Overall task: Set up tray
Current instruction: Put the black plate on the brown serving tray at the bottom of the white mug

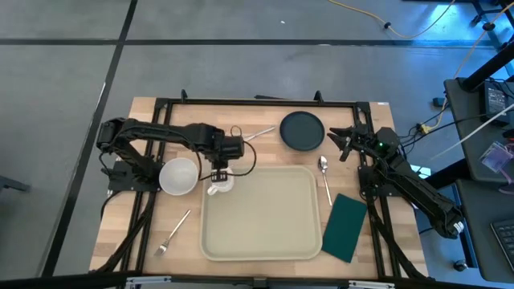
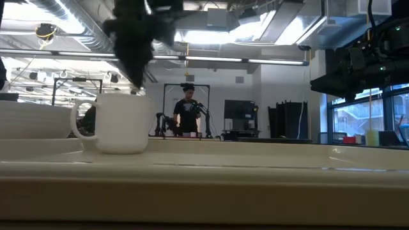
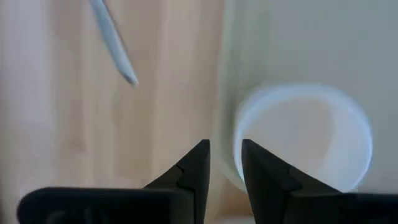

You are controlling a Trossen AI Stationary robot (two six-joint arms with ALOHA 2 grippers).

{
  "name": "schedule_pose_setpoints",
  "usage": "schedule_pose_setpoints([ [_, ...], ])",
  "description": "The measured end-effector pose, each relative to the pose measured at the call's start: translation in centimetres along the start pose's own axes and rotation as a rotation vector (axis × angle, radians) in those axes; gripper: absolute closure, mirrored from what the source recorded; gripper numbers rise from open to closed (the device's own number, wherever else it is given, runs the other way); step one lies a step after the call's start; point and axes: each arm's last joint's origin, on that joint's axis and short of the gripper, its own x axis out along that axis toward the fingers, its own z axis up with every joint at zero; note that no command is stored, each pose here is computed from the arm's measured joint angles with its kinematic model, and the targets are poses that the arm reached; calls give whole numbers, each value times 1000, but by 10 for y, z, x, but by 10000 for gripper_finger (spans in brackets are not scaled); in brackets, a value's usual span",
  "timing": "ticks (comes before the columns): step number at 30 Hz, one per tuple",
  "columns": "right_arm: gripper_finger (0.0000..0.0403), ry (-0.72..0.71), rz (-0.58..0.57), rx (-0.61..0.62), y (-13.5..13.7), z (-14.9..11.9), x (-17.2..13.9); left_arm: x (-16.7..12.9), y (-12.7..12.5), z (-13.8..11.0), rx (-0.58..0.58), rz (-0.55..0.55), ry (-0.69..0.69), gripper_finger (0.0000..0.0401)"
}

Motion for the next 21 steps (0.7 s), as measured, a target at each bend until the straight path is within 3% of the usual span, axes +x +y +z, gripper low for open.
schedule_pose_setpoints([
  [5, 274, 0, 0, 0, 0, 0, 0, -16, 23, 37, 41, 147, -327, 307],
  [10, 274, 0, 0, 0, 0, 0, 0, -16, 40, 65, 211, 135, -581, 294],
  [15, 274, -2, -9, -4, 0, 0, 0, 2, 51, 83, 316, 167, -662, 271],
  [21, 274, -3, -17, -29, 0, 0, 0, 34, 49, 104, 431, 219, -704, 258],
])
